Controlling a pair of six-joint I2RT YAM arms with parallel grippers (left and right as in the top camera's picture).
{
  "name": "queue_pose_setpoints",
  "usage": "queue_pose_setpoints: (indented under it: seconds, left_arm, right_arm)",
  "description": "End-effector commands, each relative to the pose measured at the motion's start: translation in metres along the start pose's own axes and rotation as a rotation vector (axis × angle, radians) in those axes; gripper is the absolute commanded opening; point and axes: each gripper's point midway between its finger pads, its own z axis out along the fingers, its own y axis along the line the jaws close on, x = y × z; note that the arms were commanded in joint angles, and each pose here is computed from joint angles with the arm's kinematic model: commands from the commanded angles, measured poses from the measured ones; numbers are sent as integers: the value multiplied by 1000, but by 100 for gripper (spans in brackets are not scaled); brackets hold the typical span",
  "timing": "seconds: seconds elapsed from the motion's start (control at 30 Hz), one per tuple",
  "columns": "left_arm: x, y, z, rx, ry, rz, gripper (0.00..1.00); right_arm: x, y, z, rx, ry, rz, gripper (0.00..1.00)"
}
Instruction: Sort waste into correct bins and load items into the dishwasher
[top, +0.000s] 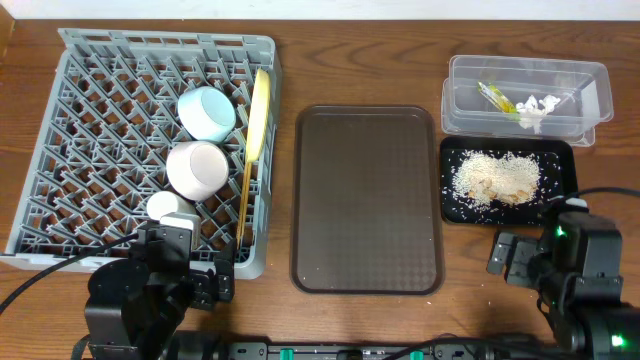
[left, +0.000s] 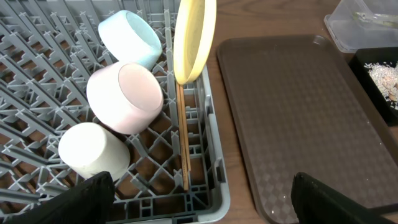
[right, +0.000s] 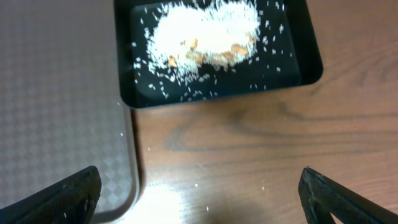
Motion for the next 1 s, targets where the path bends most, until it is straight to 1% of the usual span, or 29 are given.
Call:
queue_pose_setpoints:
  seconds: [0.0,0.17,0.33,0.6,0.7,0.83,0.9,0.97]
  left_arm:
    - [2,3,1,-15,6,-1,92]
    - [2,3,1,-15,6,-1,92]
    - [2,3,1,-15,6,-1,92]
    - [2,3,1,-15,6,-1,92]
    - [2,3,1,-15,6,-1,92]
    - [2,3,1,-15,6,-1,92]
    - [2,3,1,-15,6,-1,92]
    - [2,3,1,-15,6,-1,92]
  right_arm:
    - [-5,4,-7,-25,-91,-27,99]
    - [-24,17,-15,-111,-358,-42,99]
    - [-34,27,-5,-194,-599,-16,99]
    - [-44,41,15,-291,-850,1,99]
    - [-46,43,23,-311,-917,4,99]
    - [-42,44,39,-296,-947,-29,99]
    - [-36,45,47,-280,-916,-80,99]
    - [-30,50,52,-267,-894,-176,99]
